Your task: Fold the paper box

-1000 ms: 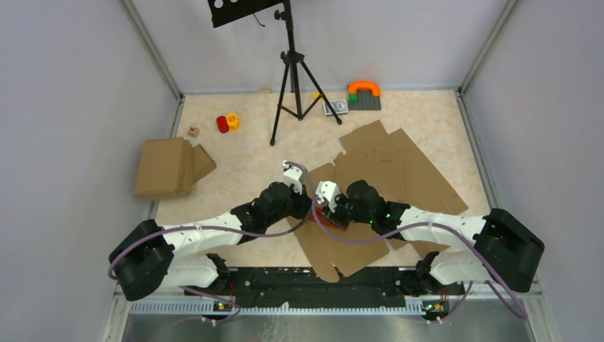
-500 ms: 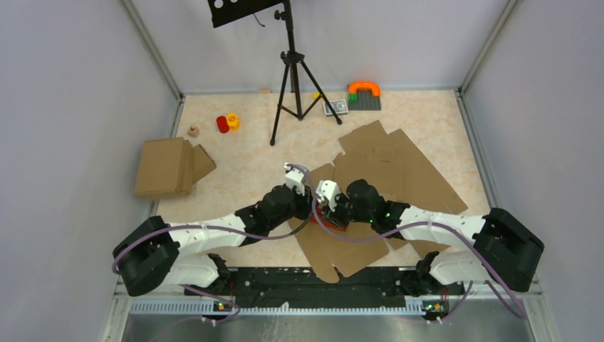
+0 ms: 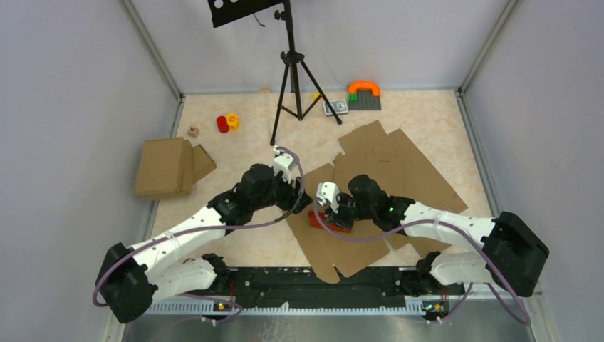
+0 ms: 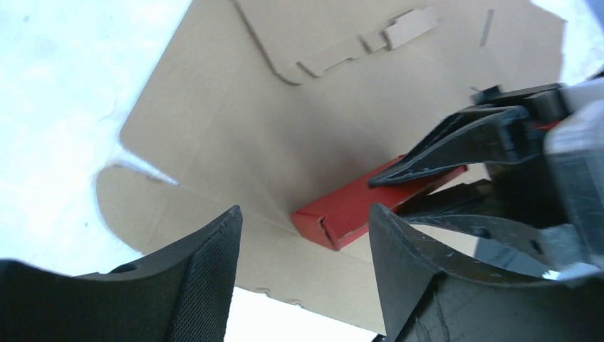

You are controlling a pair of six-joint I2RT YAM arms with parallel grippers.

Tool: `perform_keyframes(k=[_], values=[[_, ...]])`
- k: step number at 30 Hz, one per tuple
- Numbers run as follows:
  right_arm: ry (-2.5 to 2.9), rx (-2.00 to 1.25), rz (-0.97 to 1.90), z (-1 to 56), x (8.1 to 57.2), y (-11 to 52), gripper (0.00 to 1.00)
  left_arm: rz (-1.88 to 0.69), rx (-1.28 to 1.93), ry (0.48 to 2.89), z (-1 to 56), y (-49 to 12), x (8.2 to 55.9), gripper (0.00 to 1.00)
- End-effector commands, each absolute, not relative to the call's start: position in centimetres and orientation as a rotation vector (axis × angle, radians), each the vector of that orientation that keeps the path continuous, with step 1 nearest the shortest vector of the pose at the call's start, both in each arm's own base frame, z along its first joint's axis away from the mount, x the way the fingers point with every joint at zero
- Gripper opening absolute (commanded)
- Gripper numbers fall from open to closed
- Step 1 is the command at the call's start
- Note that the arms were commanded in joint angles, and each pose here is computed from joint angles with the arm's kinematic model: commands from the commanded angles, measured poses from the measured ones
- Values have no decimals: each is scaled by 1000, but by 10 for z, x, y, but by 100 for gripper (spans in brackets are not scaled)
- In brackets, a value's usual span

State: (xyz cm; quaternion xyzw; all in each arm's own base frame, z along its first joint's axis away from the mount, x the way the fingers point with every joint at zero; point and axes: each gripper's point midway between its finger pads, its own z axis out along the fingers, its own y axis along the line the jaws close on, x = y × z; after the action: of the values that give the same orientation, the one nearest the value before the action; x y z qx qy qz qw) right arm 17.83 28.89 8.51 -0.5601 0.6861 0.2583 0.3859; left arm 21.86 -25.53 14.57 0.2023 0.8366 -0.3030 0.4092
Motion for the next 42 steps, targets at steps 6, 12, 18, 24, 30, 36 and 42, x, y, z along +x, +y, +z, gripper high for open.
perform_keyframes(k=[6,12,18,24,30,36,42], values=[[1625,-1446,771,128,167,295,12,-1109,1104,1730,212,-292,175,69],[1588,-1481,864,130,154,295,12,-1172,1313,1700,182,-303,168,72],[1611,-1509,919,124,153,296,11,-1266,1439,1678,169,-310,151,80],[1569,-1512,1001,135,150,304,12,-1294,1489,1728,152,-313,142,75],[1577,-1501,1073,143,150,311,9,-1292,1519,1798,136,-318,139,60],[1546,-1453,1087,159,156,310,9,-1254,1488,1813,130,-313,139,45],[1575,-1461,1030,150,162,305,9,-1244,1462,1795,128,-310,137,60]])
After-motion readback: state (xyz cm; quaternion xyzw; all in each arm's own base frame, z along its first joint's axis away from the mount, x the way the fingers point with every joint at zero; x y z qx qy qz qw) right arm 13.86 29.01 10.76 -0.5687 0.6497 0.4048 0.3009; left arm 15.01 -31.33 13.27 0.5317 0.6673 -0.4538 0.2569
